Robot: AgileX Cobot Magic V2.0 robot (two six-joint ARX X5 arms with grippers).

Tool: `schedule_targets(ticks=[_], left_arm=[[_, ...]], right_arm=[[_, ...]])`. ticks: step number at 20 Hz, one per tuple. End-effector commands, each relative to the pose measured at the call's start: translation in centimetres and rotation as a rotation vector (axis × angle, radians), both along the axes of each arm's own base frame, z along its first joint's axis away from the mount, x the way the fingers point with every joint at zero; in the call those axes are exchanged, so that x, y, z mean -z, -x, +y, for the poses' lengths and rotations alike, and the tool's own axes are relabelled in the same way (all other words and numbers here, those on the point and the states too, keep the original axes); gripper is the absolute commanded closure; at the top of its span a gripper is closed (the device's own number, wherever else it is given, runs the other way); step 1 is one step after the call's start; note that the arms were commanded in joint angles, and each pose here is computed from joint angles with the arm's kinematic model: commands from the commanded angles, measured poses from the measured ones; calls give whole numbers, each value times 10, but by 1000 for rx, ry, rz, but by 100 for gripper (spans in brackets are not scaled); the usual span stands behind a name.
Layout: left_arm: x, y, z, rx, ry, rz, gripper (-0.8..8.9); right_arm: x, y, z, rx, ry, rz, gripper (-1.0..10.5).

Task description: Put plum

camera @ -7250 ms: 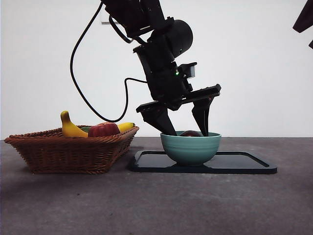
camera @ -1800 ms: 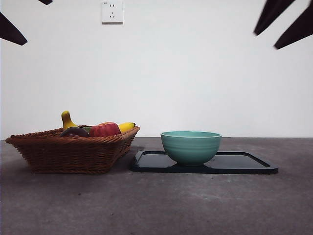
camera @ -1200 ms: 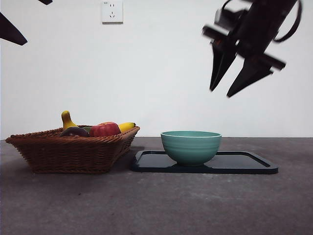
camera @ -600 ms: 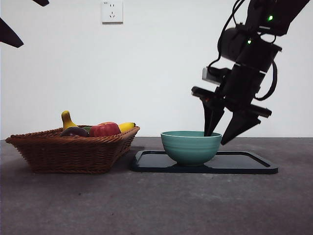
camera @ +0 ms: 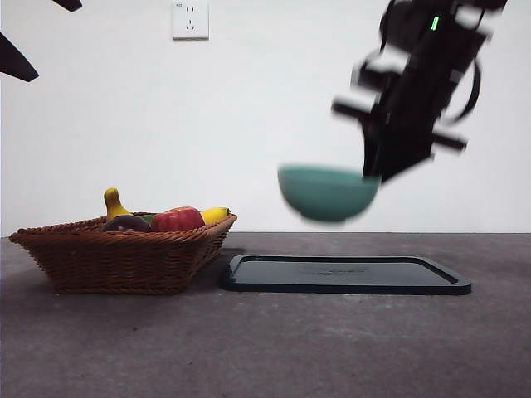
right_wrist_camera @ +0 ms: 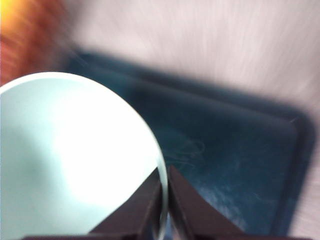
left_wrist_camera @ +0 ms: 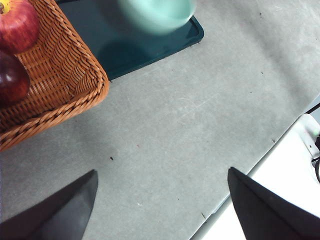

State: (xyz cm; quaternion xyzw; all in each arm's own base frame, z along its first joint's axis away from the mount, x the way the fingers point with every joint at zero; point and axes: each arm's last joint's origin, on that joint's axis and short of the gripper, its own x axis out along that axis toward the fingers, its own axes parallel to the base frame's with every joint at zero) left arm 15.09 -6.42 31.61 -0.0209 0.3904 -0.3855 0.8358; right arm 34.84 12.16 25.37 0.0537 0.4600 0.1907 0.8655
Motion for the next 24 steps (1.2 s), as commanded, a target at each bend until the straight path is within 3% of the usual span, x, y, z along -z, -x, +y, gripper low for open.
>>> schedule_targets(ticks=[1, 6, 9, 15, 24], left_arm=[[-3, -2, -1, 17, 6, -20, 408], [-3, -2, -1, 17, 6, -20, 408], [-3, -2, -1, 18, 6, -20, 408], [-3, -2, -1, 17, 6, -19, 408], [-3, -2, -1, 17, 6, -19, 408]], right_arm=[[-32, 13, -3, -12, -11, -59, 943], [-81, 68, -15, -65, 0, -85, 943], [-88, 97, -17, -95, -4, -99, 943], [-35, 128, -7, -155, -1, -41, 943], [47, 131, 12, -159, 26, 64, 943]])
